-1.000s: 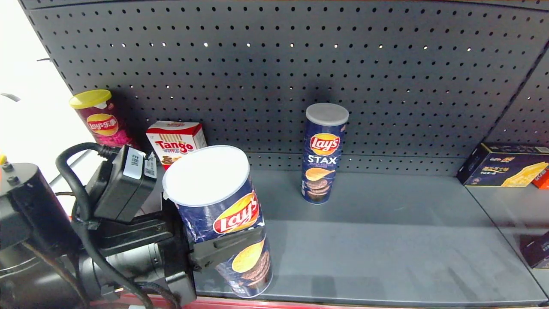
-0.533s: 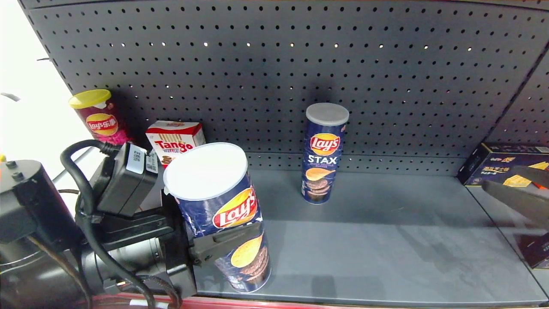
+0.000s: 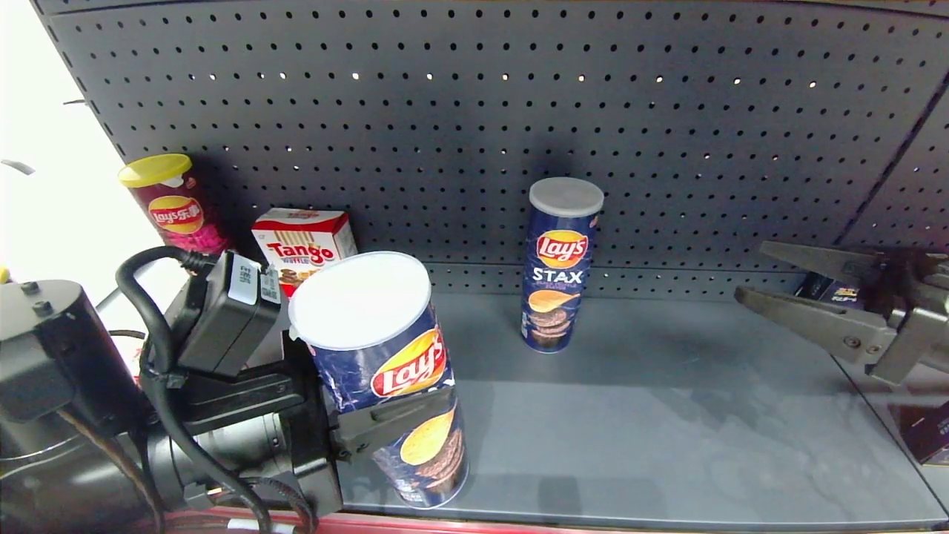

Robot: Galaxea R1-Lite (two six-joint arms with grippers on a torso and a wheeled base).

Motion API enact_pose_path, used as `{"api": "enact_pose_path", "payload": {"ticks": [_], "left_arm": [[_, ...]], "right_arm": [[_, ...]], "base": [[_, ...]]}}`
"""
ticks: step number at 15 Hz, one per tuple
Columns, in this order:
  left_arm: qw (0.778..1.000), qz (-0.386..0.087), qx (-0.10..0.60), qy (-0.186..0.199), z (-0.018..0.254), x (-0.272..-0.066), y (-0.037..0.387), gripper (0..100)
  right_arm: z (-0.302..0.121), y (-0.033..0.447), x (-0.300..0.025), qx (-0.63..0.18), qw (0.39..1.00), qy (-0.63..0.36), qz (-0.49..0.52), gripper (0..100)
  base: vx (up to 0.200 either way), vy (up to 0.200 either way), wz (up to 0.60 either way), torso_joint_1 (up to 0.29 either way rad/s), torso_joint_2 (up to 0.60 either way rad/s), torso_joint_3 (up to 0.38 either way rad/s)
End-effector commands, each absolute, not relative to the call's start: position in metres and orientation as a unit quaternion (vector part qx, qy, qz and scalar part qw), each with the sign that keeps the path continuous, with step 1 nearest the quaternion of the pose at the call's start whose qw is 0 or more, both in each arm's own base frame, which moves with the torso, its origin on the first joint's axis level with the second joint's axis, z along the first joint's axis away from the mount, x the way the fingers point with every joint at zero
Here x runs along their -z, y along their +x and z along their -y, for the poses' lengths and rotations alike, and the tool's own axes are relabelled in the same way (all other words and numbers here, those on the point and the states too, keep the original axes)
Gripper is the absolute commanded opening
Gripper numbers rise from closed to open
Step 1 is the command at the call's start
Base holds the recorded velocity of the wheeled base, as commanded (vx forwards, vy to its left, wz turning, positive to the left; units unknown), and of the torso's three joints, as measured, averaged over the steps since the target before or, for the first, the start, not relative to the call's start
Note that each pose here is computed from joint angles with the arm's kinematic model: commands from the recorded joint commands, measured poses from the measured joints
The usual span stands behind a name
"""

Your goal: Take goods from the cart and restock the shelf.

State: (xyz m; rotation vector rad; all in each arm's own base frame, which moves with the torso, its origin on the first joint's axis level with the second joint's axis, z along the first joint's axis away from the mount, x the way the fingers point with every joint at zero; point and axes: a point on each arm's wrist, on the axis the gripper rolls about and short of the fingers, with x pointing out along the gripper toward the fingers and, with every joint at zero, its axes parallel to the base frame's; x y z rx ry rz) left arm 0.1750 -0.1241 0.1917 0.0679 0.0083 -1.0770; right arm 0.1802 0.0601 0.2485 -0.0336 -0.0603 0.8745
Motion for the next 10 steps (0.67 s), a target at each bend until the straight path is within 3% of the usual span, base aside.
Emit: {"api": "enact_pose_path", "payload": {"ticks": [1, 10], "left_arm": [[0.859, -0.005, 0.511, 0.032, 0.123, -0.191, 0.176, 0], [0.857, -0.006, 0.514, 0.032, 0.123, -0.191, 0.176, 0]], "right_arm": [[-0.069, 0.213, -0.234, -0.471, 0.881, -0.032, 0.017, 100], [-0.095, 0.288, -0.226, -0.551, 0.832, -0.055, 0.045, 100]], "base": [[0.0, 0.0, 0.0, 0.0, 0.0, 0.0], [0.0, 0.0, 0.0, 0.0, 0.0, 0.0]]}}
